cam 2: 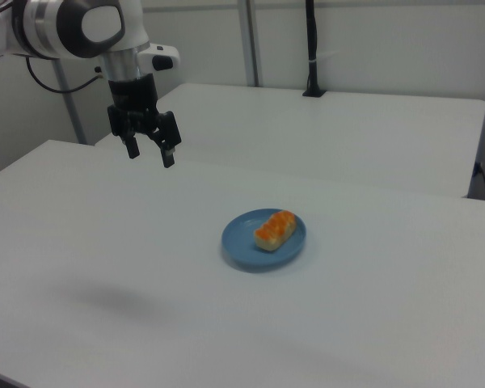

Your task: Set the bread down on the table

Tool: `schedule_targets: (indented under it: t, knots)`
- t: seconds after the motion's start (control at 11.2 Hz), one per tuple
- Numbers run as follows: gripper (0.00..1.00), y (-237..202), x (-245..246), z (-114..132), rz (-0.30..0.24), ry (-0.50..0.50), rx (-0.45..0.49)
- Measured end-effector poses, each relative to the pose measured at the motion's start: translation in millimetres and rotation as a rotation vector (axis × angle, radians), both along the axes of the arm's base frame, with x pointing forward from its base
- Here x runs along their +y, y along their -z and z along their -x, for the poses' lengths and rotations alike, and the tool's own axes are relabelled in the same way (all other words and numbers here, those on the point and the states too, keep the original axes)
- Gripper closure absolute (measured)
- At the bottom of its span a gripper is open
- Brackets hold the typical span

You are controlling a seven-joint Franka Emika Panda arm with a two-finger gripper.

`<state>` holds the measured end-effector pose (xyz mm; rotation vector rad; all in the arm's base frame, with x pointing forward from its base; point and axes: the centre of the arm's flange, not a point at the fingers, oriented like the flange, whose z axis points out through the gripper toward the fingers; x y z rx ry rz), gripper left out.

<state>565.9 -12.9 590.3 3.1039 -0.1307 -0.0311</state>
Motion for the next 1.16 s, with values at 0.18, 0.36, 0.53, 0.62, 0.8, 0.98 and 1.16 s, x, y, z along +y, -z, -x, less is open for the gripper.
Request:
schedule_targets:
  t: [0.18, 0.36, 0.53, 0.62, 0.8, 0.98, 1.16]
  knots:
    - [0.00, 0, 0, 0, 0.000, 0.000, 0.000]
    - [0.00, 0, -1, 0, 0.000, 0.001, 0.000]
    - [0.00, 0, -3, 0, 0.000, 0.005, -0.001]
    - [0.00, -1, -4, 0, 0.000, 0.005, -0.002]
    - [0.00, -1, -4, 0, 0.000, 0.005, -0.002]
    - [0.00, -4, -4, -2, -0.002, 0.005, -0.019]
    - [0.00, 2, -4, -12, -0.009, 0.007, -0.039]
